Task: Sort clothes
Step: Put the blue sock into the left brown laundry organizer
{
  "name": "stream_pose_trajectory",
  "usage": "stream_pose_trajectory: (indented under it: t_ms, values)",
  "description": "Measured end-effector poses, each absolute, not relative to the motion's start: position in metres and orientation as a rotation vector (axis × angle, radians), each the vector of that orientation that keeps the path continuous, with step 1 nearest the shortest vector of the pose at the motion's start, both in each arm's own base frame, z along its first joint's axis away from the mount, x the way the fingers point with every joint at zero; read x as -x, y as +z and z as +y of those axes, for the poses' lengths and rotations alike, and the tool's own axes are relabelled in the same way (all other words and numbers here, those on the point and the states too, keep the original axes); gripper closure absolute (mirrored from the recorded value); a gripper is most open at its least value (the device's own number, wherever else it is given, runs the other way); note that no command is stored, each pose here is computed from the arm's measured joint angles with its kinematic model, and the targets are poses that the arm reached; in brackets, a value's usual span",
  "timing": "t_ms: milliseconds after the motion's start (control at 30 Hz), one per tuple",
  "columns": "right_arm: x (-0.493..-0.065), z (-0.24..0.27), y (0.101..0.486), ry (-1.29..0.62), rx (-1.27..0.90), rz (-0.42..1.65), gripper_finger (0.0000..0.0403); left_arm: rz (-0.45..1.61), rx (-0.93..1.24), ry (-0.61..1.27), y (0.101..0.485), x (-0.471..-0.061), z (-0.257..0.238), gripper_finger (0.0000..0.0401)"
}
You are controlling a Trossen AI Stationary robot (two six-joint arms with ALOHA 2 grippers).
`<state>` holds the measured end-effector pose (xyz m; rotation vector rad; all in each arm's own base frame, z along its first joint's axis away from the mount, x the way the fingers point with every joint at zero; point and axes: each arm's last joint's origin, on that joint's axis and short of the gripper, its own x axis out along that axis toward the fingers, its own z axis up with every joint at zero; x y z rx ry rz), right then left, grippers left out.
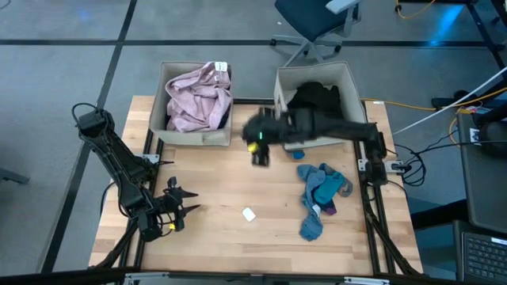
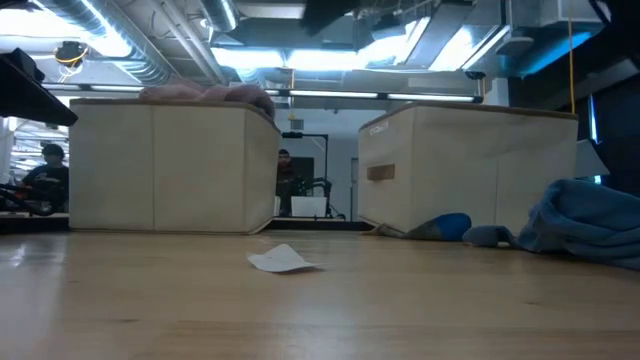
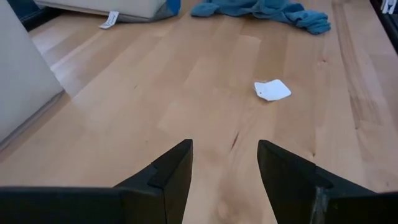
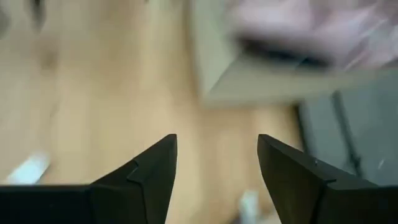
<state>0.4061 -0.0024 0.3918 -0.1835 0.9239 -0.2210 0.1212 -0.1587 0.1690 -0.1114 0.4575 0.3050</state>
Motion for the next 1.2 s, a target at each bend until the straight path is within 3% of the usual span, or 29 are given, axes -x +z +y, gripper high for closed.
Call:
stream_pose_trajectory:
  t_ms: [200,400,633,833,1033,1200]
  values:
    - [-0.382,0.062,0.368,-0.155,0.186,1.171,0.0181,0.434,0.073,0.330,0.170,-0.124,-0.156,0.0229]
    - [-0.363,0.108,0.300,-0.159,0.335,1.403,0.0181,0.429,0.080,0.380,0.170,-0.132,-0.149,0.0229]
    - [-0.293,0.096,0.233,-0.431,0.322,1.601,0.0181,0.415,0.108,0.425,0.171,-0.142,-0.144,0.0229]
    - [-0.250,0.084,0.203,-0.448,0.045,1.411,0.0181,0.416,0.106,0.453,0.172,-0.149,-0.139,0.0229]
    - [-0.238,0.065,0.180,-0.496,-0.154,1.109,0.0181,0.422,0.095,0.475,0.172,-0.153,-0.135,0.0229]
    - [-0.232,0.052,0.152,-0.503,-0.219,1.131,0.0181,0.426,0.081,0.479,0.172,-0.154,-0.134,0.0229]
